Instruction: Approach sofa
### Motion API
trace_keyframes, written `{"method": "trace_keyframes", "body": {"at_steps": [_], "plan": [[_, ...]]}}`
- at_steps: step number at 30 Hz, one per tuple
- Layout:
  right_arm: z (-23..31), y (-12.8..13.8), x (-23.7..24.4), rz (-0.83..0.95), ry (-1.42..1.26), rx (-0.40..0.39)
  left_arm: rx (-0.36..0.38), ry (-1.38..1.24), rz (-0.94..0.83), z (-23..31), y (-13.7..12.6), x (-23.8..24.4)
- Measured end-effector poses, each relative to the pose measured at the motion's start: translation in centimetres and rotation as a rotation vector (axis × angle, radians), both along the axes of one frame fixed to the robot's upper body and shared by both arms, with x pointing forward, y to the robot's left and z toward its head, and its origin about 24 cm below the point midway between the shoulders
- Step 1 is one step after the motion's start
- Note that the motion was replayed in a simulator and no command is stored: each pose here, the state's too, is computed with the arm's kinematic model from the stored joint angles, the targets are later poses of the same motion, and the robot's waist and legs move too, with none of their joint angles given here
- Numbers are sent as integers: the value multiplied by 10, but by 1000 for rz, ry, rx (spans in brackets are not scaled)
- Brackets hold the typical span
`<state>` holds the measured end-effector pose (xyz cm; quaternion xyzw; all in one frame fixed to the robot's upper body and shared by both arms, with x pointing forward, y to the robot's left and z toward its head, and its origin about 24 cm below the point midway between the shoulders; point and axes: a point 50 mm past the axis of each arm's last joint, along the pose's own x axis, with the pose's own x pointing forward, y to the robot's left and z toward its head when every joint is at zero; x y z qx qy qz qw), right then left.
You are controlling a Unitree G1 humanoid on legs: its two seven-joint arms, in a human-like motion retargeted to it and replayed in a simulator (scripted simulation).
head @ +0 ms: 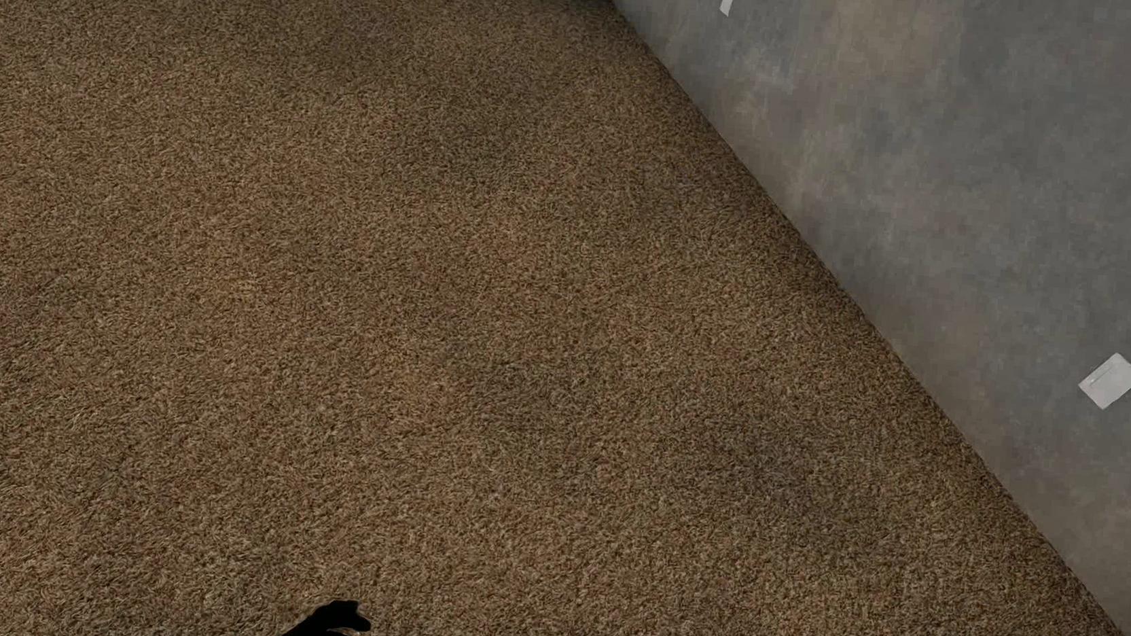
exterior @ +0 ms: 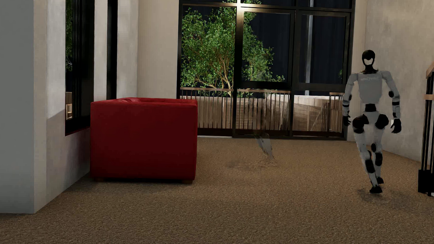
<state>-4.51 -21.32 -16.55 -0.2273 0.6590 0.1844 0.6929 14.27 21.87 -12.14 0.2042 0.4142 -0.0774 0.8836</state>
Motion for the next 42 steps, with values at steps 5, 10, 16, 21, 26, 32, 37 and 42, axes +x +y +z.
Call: {"method": "trace_keyframes", "body": {"at_steps": [5, 10, 16, 21, 26, 32, 37, 42], "plan": [[1, -1, -1, 27, 2, 5, -44, -78, 34, 11, -6, 5], [5, -46, 59, -38, -119, -133, -69, 429, -157, -48, -57, -121], [40, -42, 183, -10, -532, -68, -2, 543, -102, -45, -25, -164], [93, -47, 259, -124, -869, -29, 7, 495, 55, -38, -4, -165], [113, -14, 280, -66, -988, 81, -1, 645, 63, -45, -17, -201], [17, 18, 136, 9, -423, 96, 51, 571, 34, -44, 3, -171], [-4, 6, 22, 88, -33, 19, 9, 148, 116, -17, 14, -57], [5, 0, -25, 28, 53, 13, -54, -113, 14, 17, -9, 9]]}}
